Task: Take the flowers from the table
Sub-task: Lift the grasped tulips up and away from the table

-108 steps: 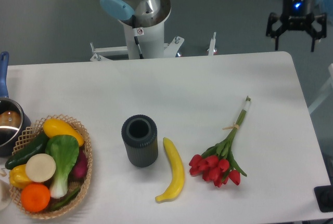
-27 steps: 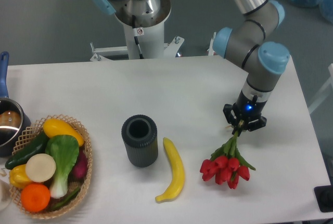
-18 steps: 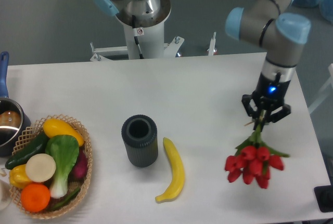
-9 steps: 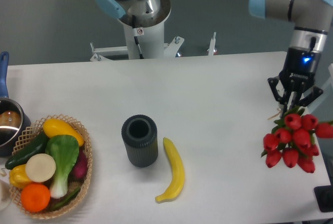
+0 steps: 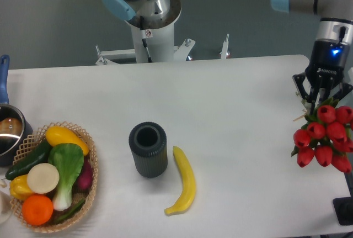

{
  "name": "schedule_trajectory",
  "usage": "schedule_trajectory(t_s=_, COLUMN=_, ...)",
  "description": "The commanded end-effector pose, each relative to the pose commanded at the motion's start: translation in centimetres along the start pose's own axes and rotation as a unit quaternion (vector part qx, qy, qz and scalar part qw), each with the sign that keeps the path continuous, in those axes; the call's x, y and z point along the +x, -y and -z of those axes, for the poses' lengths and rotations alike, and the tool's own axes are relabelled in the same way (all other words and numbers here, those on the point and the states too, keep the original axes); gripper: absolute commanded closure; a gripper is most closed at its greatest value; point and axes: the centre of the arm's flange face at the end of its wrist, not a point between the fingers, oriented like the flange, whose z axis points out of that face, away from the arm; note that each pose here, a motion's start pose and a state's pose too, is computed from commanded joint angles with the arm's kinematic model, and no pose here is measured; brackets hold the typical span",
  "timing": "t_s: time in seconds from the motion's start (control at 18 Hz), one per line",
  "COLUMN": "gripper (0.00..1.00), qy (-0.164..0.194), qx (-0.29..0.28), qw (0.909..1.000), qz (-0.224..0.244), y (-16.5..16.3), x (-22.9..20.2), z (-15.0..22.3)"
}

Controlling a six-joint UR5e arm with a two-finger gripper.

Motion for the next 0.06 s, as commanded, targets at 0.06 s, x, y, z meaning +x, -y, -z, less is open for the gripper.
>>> schedule_trajectory(t_s=0.06, gripper=0.88, qy=0.0, qx=0.002, qw=1.0, qz=0.001, y=-0.01, x=-0.05, z=0.08)
